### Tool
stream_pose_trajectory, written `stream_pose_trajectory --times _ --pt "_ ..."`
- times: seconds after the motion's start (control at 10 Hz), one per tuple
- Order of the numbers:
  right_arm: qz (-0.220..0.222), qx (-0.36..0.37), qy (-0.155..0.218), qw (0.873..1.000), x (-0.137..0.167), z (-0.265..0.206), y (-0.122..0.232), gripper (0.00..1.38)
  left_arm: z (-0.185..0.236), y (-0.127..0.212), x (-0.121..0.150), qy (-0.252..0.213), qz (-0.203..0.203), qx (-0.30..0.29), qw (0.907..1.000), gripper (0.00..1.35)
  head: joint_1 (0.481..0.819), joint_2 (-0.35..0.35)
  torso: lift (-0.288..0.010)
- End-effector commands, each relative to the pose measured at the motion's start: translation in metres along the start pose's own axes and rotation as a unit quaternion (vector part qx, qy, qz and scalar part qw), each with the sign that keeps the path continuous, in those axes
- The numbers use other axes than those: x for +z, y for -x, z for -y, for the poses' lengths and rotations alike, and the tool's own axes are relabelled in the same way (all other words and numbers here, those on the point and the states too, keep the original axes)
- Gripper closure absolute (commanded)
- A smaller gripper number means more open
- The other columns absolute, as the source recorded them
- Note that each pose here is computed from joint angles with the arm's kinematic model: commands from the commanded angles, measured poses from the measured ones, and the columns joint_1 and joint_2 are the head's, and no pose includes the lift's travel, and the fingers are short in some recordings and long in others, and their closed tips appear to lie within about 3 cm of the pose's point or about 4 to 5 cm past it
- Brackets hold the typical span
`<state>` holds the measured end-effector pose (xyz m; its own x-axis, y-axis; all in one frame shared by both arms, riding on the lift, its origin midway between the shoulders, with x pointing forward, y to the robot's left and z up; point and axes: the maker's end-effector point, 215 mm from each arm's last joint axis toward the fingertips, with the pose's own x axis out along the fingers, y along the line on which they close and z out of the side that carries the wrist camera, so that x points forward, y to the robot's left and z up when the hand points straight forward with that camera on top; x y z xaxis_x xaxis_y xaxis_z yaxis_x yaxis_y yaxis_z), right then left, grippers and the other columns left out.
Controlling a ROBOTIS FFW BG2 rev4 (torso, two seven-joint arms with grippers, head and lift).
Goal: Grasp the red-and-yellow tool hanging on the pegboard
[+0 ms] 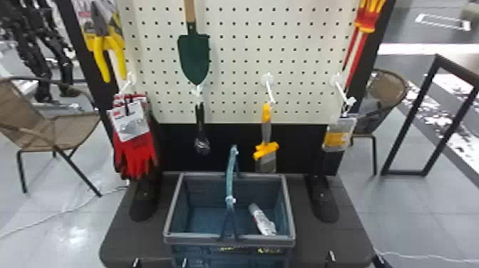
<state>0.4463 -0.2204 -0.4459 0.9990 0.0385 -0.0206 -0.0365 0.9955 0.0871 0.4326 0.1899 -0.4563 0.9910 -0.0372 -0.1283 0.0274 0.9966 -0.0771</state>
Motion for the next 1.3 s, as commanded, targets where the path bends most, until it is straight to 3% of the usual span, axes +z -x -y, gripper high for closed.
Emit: stream_pose_trajectory --times 0.0,0.2,0.4,0.6,1.2 --pt "0.0 0.0 0.0 1.0 0.0 0.0 0.0 0.18 0.001 0.0 -0.001 0.0 -0.001 0.0 1.0 0.16 0.549 0.0 -0.1" --pt "0.006 0.0 -0.001 1.0 0.004 0.001 -0.005 0.18 0.001 0.0 0.0 0.0 0.0 0.0 1.0 0.16 0.549 0.0 -0.1" --pt "0.032 0.006 0.003 0.999 0.037 -0.002 -0.022 0.18 0.001 0.0 0.001 0.0 0.001 0.0 1.0 0.16 0.549 0.0 -0.1" --pt "0.022 0.008 0.016 1.0 0.068 0.008 -0.046 0.18 0.001 0.0 -0.001 0.0 -0.001 0.0 1.0 0.16 0.549 0.0 -0.1" --pt "0.054 0.044 0.086 0.994 0.231 0.07 -0.136 0.18 0.002 -0.001 -0.002 -0.002 -0.004 -0.004 1.0 0.16 0.549 0.0 -0.1"
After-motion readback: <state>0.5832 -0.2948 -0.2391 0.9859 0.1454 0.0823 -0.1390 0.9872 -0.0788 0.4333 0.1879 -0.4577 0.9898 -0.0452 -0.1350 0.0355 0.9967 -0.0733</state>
